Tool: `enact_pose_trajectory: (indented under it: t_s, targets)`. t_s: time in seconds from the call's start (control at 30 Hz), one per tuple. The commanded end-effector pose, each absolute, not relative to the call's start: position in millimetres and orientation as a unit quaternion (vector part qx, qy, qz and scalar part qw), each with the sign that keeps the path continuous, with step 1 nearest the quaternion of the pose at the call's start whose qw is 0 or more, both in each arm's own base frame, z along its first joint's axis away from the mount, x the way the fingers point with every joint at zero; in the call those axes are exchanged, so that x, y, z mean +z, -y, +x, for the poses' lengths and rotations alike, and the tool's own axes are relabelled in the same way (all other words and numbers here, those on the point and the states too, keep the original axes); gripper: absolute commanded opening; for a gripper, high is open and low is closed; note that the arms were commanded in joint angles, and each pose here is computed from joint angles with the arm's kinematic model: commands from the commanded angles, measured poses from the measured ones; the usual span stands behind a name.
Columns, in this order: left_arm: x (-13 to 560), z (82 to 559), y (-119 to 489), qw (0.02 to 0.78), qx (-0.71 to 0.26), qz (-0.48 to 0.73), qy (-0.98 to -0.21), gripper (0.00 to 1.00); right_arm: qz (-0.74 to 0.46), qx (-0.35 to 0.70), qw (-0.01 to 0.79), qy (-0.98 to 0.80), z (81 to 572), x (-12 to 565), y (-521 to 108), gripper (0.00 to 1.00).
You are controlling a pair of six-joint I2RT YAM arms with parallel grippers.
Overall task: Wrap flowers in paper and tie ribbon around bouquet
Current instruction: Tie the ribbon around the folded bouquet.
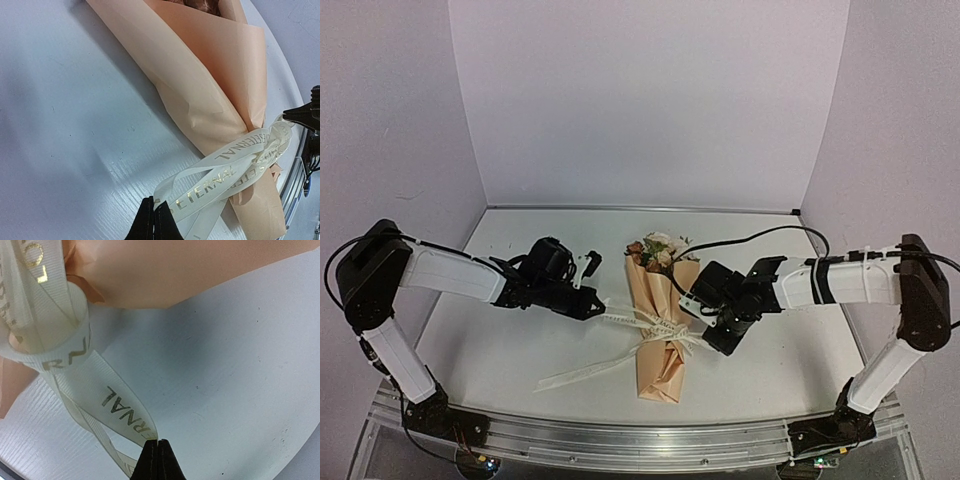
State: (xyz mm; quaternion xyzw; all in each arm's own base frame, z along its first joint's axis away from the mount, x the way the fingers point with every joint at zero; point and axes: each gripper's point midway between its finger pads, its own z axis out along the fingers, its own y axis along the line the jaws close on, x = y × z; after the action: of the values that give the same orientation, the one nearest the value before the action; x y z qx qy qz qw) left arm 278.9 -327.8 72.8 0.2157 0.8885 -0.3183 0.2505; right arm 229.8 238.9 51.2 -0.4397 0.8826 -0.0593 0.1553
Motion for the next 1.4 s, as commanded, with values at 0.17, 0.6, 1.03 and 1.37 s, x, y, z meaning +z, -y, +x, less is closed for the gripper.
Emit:
enact_pose_trajectory:
  t_s: [0.17,0.6,1.03,1.37]
  targets:
    - [101.8,281.3,347.5,0.270,-0.371,0.245,-0.854,0.00,-0.423,0.025,0.190,-0.886,219.3,70.4,-257.5,0.26]
    - [103.5,285.1,359.6,0.259,-0.380,0.260,-0.849,0.00,-0.457,0.138,0.210,-0.853,199.4,70.5,-287.9,0.44]
    - [106.1,288.0,363.1,0.256,-0.379,0.263,-0.849,0.00,-0.456,0.122,0.215,-0.855,213.1,53.7,-301.0,0.31]
    - [104.2,289.1,362.3,0.257,-0.376,0.261,-0.851,0.00,-0.439,0.077,0.217,-0.869,210.8,54.1,-273.3,0.00]
